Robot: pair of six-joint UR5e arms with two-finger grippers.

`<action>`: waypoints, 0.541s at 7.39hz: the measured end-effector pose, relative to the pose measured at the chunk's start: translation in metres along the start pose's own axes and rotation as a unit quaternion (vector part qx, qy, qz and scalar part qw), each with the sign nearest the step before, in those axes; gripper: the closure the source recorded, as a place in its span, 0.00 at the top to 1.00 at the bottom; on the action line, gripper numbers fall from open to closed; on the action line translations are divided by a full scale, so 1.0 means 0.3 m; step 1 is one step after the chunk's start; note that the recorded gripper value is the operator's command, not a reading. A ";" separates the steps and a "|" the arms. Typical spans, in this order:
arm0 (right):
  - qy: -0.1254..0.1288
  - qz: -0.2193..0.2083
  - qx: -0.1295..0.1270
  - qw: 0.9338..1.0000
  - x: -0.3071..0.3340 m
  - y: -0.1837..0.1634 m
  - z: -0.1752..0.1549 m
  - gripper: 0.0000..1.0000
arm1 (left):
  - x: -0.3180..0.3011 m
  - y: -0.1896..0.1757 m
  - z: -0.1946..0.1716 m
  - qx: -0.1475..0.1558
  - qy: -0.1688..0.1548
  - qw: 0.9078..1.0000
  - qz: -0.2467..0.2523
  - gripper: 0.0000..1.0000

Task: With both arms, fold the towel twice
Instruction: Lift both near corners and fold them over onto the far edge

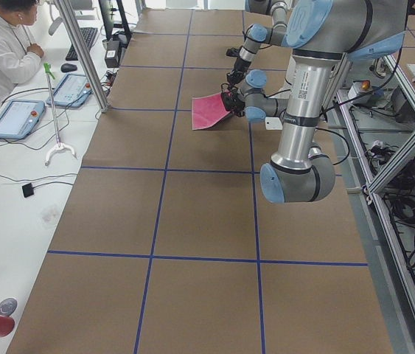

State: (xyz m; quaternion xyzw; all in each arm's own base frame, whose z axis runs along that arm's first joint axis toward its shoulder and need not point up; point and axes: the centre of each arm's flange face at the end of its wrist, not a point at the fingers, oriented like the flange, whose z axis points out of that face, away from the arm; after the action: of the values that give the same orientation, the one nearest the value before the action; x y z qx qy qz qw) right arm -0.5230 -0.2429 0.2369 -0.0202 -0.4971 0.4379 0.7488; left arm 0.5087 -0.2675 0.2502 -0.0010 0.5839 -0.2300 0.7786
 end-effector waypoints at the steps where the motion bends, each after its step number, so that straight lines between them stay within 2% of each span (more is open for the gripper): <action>1: -0.003 -0.001 -0.005 1.000 0.004 0.007 -0.023 0.00 | 0.003 -0.001 -0.016 -0.001 0.003 1.000 0.000 0.00; 3: -0.002 -0.003 0.001 1.000 0.003 -0.003 -0.010 0.00 | 0.007 -0.021 -0.017 0.005 0.004 1.000 -0.002 0.00; 4: 0.001 -0.003 0.014 1.000 -0.004 -0.027 0.029 0.00 | 0.001 -0.038 0.002 0.011 0.000 1.000 -0.003 0.00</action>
State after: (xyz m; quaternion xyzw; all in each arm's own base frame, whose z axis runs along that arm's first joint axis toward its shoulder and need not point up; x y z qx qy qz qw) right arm -0.5248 -0.2523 0.2442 -0.0085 -0.4902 0.4424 0.7509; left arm 0.5053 -0.2780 0.2533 0.0062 0.5809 -0.2388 0.7781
